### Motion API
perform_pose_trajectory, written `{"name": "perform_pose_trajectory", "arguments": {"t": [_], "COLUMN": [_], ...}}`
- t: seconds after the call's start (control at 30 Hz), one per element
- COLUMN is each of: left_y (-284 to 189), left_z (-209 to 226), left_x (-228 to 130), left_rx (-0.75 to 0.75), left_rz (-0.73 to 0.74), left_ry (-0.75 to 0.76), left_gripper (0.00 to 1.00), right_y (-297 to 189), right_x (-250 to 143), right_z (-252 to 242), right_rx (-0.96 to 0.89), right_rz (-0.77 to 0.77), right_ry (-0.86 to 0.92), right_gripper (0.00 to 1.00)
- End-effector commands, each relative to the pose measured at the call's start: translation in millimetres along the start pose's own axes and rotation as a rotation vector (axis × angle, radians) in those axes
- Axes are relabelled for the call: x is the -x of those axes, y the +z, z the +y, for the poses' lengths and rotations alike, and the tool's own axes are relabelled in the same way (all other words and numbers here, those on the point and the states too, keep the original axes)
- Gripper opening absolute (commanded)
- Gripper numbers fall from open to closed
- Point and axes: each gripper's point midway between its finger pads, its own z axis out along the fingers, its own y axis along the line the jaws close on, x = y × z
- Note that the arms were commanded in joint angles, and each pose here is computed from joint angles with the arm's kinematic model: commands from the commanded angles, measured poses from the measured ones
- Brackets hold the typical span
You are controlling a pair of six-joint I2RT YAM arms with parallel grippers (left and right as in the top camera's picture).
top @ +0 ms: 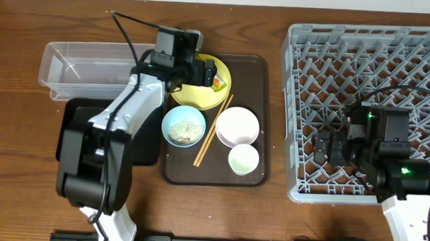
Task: Sort waste into correct bins and load items into the dishwasher rack
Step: 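Reach the left gripper to the Pandan wrapper on the yellow plate, then grasp the Pandan wrapper and drop it into the clear bin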
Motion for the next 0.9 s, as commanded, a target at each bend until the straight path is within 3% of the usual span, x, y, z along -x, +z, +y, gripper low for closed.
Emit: {"name": "perform_pose_trajectory", "arguments": {"t": [0.0, 0.2, 0.37, 0.63, 0.87], "left_y": [8.3, 19.5, 28.9, 46.9, 46.9], "left_z": [15.1, 26.2, 28.6, 35.3, 31.4], "left_x": [0.7, -2.9, -3.2, -13.0, 2.9], "left_rx": [0.064, 0.106, 0.105, 0.107, 0.088], "left_rz": [-0.001, 0.0, -0.01, 0.006, -0.057], "left_ry": [-0.011, -0.013, -0.01, -0.013, 0.002], "left_gripper": [0.89, 0.88, 0.8, 0.79, 0.59], "right_y": [-5.3, -5.2, -5.2, -5.2, -5.2], "right_x": [6.4, 6.1, 6.1, 6.2, 6.1], "right_z": [1.3, 1.3, 1.3, 1.3, 1.3], "right_rx": [0.006, 0.006, 0.006, 0.006, 0.006], "right_rz": [-0.019, -0.018, -0.018, -0.019, -0.018], "right_ry": [0.002, 0.002, 0.002, 0.002, 0.002], "right_gripper": [0.99, 0.99, 0.99, 0.99, 0.99]}}
